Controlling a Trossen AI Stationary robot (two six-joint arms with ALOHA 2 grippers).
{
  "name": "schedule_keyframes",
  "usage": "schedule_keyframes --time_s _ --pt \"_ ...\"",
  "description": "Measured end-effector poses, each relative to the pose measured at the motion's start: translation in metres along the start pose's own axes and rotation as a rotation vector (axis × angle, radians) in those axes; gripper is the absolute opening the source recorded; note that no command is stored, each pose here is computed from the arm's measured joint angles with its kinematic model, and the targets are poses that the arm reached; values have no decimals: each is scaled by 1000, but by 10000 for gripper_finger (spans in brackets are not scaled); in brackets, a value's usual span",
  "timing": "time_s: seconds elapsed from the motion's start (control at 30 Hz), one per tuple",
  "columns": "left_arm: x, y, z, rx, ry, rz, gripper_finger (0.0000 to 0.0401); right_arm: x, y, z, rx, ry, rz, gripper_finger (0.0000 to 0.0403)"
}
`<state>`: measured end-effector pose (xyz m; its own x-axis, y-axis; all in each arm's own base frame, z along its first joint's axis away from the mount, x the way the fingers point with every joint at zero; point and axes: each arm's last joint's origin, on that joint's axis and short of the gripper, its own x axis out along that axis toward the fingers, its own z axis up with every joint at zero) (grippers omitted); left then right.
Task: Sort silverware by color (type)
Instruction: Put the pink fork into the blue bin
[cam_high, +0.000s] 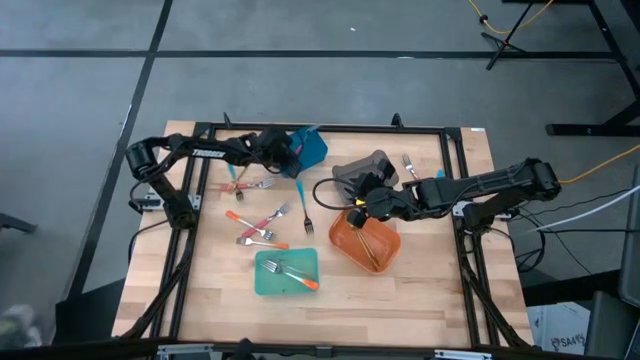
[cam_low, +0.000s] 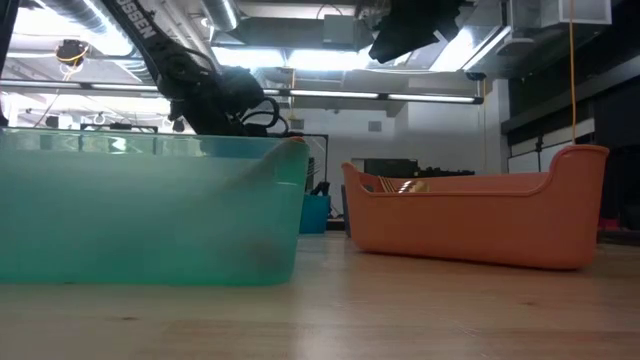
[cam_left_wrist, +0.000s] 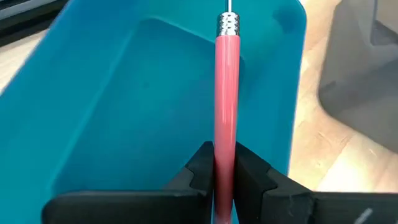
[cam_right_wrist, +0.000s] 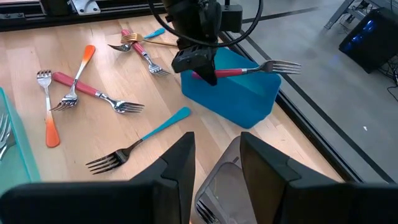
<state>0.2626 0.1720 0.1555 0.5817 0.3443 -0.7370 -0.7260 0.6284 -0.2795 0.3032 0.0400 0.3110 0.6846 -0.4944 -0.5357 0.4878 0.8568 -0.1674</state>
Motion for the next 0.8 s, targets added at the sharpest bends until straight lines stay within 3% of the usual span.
schedule_keyframes --time_s 0.37,0.53,0.67,0.8 --pt "-33 12 16 -56 -37 -37 31 1 0 -1 -2 1 -1 115" --pt "-52 13 9 -87 63 -45 31 4 1 -8 -13 16 -5 115" --pt "-54 13 1 -126 168 -85 31 6 1 -12 -19 23 -8 115" --pt "-54 13 -1 -145 187 -88 31 6 1 -11 -15 19 -6 115"
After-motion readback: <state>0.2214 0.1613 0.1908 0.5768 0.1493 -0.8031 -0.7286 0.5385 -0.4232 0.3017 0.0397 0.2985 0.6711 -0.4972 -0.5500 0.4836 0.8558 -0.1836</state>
